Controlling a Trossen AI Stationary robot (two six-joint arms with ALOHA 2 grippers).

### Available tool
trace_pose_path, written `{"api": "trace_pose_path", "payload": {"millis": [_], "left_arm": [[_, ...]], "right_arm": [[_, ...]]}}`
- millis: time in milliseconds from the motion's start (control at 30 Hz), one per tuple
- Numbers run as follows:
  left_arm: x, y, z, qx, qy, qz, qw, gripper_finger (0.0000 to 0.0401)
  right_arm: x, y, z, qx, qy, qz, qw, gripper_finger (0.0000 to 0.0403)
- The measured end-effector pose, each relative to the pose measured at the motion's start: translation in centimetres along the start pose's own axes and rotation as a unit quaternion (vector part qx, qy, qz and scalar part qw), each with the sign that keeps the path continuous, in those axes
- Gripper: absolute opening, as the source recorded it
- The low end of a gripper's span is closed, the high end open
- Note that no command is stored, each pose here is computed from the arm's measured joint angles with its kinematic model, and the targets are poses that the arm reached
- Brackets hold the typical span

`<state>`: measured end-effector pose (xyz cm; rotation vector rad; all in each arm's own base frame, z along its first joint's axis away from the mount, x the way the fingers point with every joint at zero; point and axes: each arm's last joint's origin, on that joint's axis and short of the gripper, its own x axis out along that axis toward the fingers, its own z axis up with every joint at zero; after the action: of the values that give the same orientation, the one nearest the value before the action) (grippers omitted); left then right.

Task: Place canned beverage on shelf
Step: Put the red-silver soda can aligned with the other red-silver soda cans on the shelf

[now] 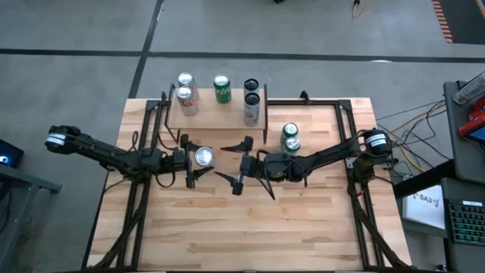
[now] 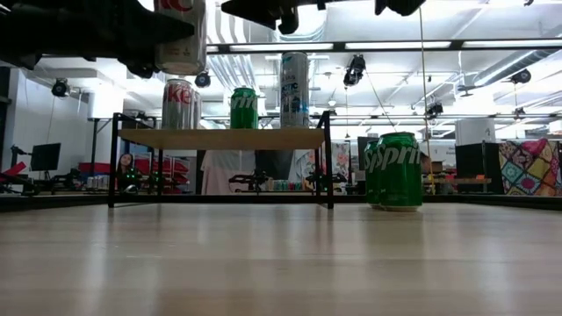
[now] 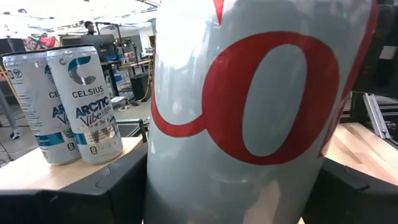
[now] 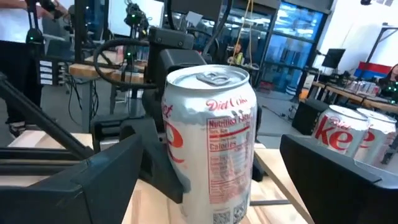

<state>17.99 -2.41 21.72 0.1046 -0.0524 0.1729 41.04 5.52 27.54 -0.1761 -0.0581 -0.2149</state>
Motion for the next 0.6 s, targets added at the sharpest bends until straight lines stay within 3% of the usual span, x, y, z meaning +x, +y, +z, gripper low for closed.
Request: {"api": "trace_pose_path", "payload": {"millis": [367, 600], "left_arm": [[0.03, 0.12, -0.06, 0.004, 0.004, 0.022, 1.0, 0.0296], [0.47, -0.04, -0.25, -0.015, -0.003, 0.028, 0.999, 0.0296]], "right_arm": [[0.25, -0.65, 0.16, 0.033, -0.014, 0.006, 0.999, 0.0368], [0.37, -0.85, 0.33, 0.008, -0.017, 0.003, 1.0, 0.0368]]}}
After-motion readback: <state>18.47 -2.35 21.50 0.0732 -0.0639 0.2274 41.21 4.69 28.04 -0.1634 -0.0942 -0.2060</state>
